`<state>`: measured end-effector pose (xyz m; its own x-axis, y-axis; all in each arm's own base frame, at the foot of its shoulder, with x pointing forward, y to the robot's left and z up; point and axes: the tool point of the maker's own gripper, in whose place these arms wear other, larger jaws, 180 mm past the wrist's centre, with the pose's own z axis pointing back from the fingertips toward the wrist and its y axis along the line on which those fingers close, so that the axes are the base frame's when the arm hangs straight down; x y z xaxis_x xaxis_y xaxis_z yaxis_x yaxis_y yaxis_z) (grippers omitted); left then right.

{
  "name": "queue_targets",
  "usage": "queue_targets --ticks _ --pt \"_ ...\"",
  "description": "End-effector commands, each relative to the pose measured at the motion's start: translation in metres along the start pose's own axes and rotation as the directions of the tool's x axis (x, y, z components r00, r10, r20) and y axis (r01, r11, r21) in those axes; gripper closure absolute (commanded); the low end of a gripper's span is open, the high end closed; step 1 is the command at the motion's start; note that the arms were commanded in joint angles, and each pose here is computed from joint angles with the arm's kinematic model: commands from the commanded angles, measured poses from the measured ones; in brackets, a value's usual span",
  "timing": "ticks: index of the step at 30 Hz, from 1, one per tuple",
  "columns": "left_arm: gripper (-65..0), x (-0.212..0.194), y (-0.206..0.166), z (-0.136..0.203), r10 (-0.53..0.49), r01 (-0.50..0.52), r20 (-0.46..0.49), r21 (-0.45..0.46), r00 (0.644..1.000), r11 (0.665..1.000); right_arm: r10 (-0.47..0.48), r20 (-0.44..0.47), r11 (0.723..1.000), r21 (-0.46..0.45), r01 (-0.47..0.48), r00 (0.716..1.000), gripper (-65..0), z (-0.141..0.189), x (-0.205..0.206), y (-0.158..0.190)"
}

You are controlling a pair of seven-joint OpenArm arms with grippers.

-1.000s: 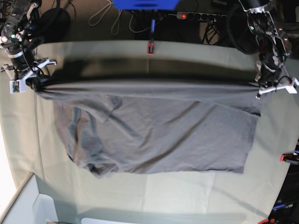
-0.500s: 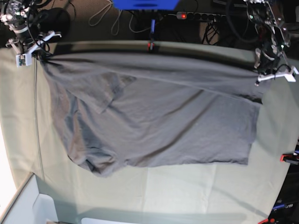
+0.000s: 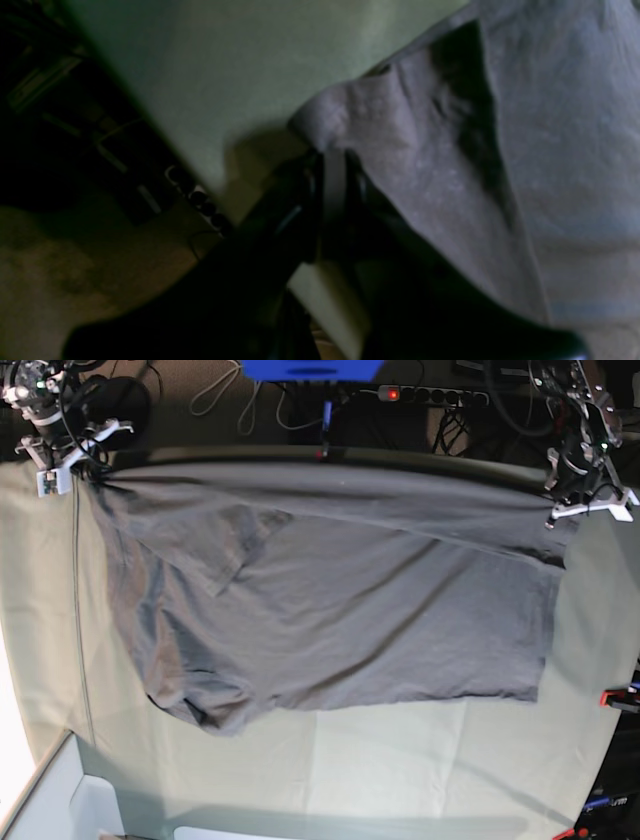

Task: Layout the t-shirt on the table in an organized manner, then fold the t-shirt properly
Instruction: 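Pull the held edge with the left gripper away from the right gripper, then release the edge and move the right gripper along the shirt side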

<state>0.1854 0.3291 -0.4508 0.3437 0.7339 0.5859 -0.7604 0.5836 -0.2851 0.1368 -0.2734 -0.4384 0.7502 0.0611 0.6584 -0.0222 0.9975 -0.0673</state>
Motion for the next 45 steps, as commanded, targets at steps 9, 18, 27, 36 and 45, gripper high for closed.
queue_targets --ticks 9,18,27,36,45 --pt "-0.1 0.01 0.004 0.003 -0.012 0.012 0.035 0.01 0.999 1.0 0.017 0.018 1.0 0.001 -0.017 1.0 0.0 0.005 0.004 -0.004" --pt "-10.6 0.008 0.039 0.016 -0.009 0.006 0.038 0.077 0.999 0.997 0.042 0.006 0.999 -0.016 -0.042 0.999 -26.5 0.011 0.002 -0.015" --pt "-10.8 0.032 0.037 0.039 0.032 -0.041 0.134 0.065 0.99 0.997 0.023 0.026 0.99 -0.139 -0.019 0.999 -30.2 0.029 0.007 -0.06" --pt "-10.8 0.042 0.032 0.041 0.024 -0.033 0.158 0.052 0.987 0.998 0.061 0.107 0.994 -0.095 -0.051 0.992 -30.2 0.015 0.044 -0.04" --pt "-37.2 0.037 0.026 0.039 0.043 -0.049 0.119 0.04 0.992 0.998 0.124 0.248 0.98 0.121 -0.157 0.961 -30.3 -0.031 0.112 0.048"
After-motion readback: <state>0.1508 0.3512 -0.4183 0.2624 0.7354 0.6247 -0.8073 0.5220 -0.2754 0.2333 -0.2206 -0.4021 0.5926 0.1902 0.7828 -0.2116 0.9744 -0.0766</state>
